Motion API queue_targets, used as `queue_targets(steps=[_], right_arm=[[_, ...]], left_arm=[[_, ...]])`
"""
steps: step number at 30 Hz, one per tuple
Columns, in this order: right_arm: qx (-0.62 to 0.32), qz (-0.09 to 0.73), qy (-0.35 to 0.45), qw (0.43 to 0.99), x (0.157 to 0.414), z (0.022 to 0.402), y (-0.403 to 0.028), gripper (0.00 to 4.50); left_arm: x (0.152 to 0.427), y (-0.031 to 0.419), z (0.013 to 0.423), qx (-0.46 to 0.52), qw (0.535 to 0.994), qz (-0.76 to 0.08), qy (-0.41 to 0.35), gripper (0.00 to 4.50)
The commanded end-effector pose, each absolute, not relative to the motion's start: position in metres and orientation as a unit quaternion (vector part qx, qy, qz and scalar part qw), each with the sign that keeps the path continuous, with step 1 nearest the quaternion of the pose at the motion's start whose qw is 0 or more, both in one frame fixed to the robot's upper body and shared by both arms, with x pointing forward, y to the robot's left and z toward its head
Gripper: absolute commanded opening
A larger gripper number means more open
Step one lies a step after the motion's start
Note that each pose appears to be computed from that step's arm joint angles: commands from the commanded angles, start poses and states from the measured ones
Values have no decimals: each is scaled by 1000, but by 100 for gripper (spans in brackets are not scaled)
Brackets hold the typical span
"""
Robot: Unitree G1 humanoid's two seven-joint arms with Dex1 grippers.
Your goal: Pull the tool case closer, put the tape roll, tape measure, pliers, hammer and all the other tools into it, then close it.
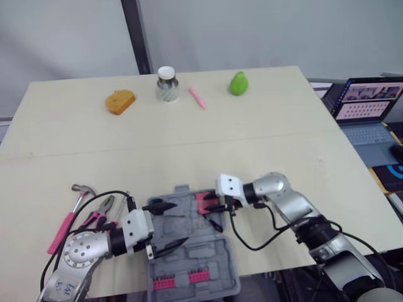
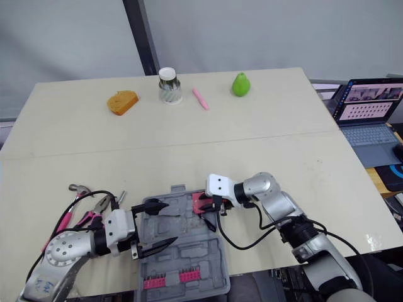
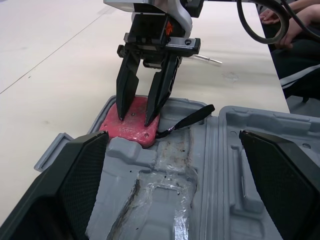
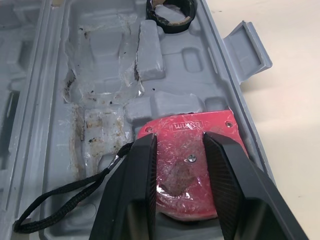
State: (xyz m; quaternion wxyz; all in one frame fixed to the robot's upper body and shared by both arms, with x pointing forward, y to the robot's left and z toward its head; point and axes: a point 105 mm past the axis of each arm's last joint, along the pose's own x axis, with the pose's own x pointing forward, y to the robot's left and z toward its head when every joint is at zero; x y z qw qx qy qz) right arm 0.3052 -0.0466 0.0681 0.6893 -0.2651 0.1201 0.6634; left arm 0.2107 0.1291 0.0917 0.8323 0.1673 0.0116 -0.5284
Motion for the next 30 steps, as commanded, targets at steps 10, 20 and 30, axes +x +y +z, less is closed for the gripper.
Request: queue_targets(steps=[10,20,30], right_arm=[[-212,670,169,691,296,24,-51,155],[-210,672,155,693,297,21,-50,155],[-97,646,50,756,303,110,-64,155]], left_arm=[[207,128,99,170,828,-535,-2,450],[208,134,101,178,826,-534,4,450],[226,144,116,150,855,-496,3,450]])
